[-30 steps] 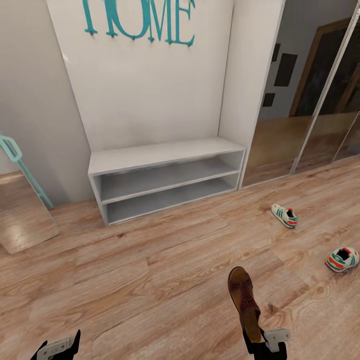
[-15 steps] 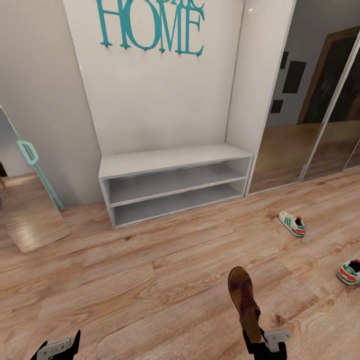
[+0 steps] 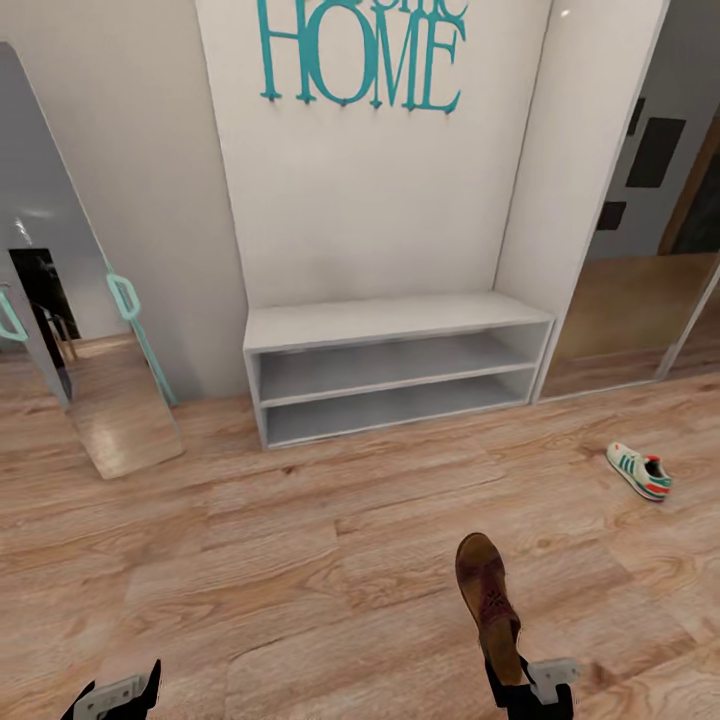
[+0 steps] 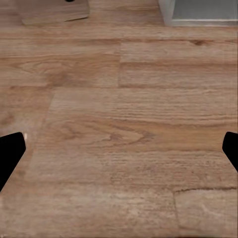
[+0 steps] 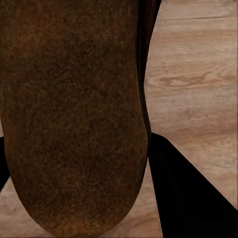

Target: Pick up the two gym shoes and the two sandals from the corridor floor and place them onto the hallstand (shoe rack) in the corridor, making sure they are on the rack and not on the floor. Arrange them so the two gym shoes are next to each other and the two sandals are next to each other.

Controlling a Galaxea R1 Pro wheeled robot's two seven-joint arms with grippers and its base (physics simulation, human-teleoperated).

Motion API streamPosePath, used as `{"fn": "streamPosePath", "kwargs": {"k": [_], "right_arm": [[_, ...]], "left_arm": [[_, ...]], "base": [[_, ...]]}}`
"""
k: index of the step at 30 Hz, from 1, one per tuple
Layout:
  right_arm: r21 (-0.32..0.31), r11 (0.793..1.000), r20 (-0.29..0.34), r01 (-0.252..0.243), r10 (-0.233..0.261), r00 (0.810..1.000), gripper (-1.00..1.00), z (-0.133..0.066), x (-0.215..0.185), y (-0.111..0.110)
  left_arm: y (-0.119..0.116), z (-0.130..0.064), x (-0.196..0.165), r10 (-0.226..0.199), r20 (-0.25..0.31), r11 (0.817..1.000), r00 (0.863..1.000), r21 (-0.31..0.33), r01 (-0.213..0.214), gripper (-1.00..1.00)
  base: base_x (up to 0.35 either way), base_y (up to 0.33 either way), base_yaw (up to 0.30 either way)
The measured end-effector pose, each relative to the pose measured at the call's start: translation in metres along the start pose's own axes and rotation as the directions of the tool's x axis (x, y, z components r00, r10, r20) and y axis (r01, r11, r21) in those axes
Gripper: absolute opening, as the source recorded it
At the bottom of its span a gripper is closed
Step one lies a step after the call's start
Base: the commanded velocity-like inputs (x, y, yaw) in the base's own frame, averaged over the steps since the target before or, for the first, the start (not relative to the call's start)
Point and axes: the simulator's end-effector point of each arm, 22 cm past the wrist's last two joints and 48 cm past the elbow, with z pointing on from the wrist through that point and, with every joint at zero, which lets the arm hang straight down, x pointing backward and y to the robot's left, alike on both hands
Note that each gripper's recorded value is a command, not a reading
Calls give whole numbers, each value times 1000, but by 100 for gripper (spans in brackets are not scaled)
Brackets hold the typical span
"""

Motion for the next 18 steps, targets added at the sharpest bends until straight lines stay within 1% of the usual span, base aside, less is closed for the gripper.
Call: {"fn": "streamPosePath", "kwargs": {"k": [7,18], "right_arm": [[0,1000,0,-1,1,1000,-100,0,0,0],[-1,1000,-7,-1,1,1000,-100,0,4,1]], "left_arm": [[0,0,0,0,-1,1000,1000,0,0,100],[0,0,4,2,-9,1000,1000,1,-2,100]], "base": [[0,0,272],[0,0,234]]}}
